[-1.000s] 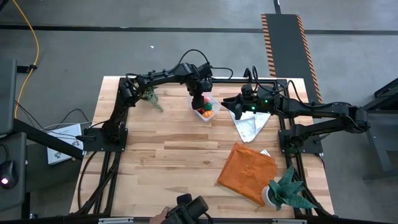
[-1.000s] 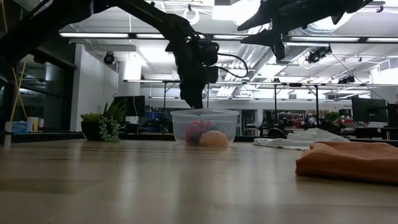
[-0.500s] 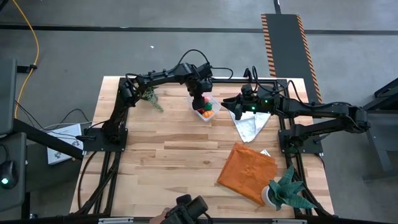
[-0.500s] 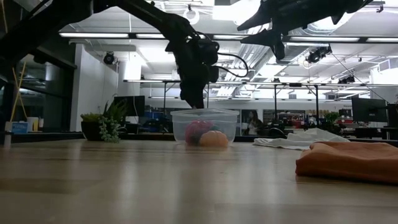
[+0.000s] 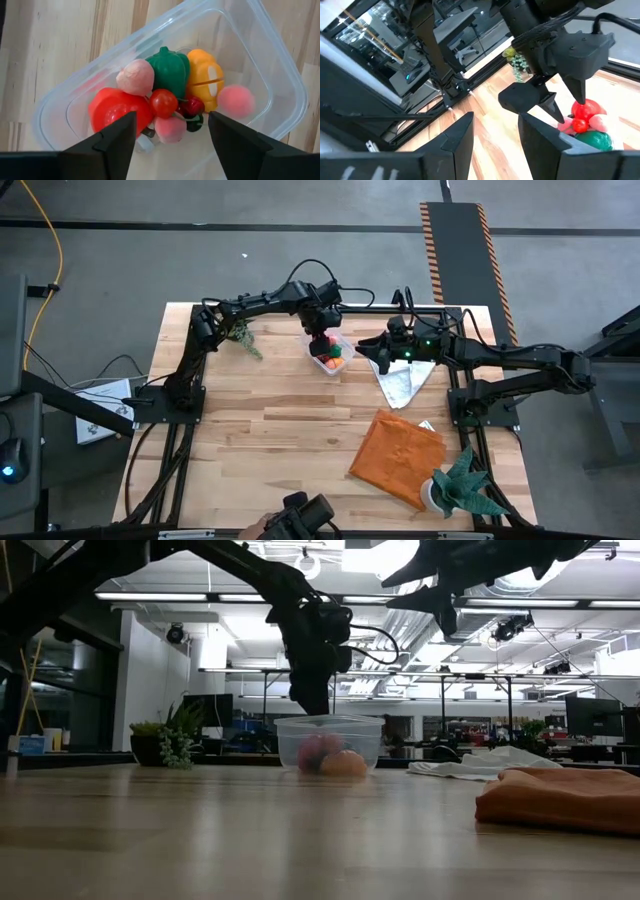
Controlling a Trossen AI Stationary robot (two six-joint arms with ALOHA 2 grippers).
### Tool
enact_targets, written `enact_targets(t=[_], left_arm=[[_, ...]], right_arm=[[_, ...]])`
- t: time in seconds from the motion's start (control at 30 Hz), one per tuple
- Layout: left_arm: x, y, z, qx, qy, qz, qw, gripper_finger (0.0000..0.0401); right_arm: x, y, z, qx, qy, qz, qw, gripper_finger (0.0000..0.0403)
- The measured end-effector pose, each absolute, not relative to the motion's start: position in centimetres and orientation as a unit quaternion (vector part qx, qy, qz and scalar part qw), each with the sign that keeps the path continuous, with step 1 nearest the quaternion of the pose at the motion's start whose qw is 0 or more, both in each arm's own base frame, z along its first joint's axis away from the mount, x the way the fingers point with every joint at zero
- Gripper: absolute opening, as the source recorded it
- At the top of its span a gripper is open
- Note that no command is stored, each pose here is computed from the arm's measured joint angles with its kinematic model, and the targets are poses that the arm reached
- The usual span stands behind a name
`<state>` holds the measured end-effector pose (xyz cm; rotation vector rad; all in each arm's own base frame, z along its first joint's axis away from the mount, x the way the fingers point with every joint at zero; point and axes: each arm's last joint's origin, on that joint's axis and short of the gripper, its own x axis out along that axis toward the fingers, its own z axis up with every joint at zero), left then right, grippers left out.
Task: Pick and placing Produce into tupperware
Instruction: Return to Home Position
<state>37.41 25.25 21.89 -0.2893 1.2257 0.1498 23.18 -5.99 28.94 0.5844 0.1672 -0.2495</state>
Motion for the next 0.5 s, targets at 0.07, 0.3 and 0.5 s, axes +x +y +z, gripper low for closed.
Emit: enact_targets(t=[0.07, 0.3, 0.5], left_arm=[[37.4, 25.3, 21.9, -0.135, 0.572, 0.07, 0.806, 0.0226], [37.2, 25.1, 23.5, -0.15, 0.579, 0.075, 0.798, 0.0158], [36.7, 25.0, 27.5, -0.166, 0.57, 0.062, 0.803, 0.0076]], right_arm=[[23.1, -5.9, 29.0, 0.283, 0.084, -0.111, 0.949, 0.0144], [21.8, -5.5, 30.5, 0.256, 0.058, -0.09, 0.961, 0.0144], [19.7, -5.1, 31.6, 0.242, 0.05, -0.091, 0.965, 0.0121]])
